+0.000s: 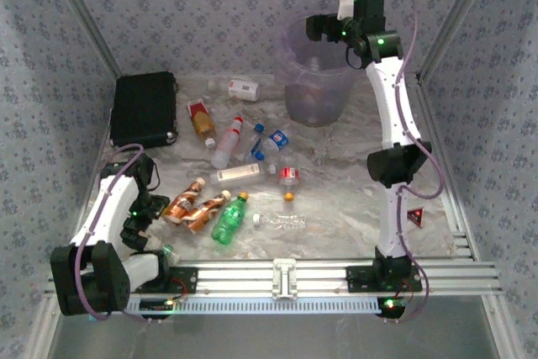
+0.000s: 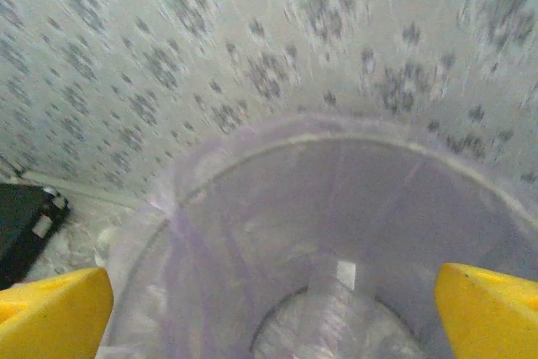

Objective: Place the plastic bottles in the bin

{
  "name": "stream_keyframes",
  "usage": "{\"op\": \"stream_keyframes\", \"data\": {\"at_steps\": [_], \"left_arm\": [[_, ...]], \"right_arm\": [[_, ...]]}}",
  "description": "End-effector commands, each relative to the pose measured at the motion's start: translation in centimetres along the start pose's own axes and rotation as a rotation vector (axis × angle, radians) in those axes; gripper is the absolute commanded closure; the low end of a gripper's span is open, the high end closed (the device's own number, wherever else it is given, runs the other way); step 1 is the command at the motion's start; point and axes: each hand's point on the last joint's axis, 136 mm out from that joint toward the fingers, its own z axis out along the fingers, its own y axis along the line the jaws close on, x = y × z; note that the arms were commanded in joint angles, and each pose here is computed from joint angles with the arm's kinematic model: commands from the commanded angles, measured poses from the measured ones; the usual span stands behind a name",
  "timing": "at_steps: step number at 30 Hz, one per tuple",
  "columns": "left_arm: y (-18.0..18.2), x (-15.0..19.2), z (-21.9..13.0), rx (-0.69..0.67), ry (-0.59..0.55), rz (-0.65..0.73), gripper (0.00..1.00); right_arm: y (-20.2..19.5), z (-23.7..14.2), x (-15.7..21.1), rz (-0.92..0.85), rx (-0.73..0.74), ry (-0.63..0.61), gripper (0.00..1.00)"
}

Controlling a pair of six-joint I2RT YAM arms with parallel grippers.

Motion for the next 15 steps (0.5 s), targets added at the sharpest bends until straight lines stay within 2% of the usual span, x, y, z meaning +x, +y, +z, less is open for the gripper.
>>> {"op": "stream_keyframes", "data": {"at_steps": [1, 12, 15], "left_arm": [[5.6, 3.4, 1.6, -0.241, 0.154, -0.048, 0.01], [3.5, 4.2, 5.0, -0.206, 0.218, -0.027, 0.06], [3.0, 4.2, 5.6, -0.189, 0.221, -0.03, 0.12]], "right_arm": [[1.7, -4.3, -3.9, -0.051, -0.031, -0.096, 0.0], [1.1, -6.2, -3.1, -0.093, 0.002, -0.066, 0.01], [1.0, -6.3, -2.9, -0.092, 0.001, -0.057, 0.01]]}}
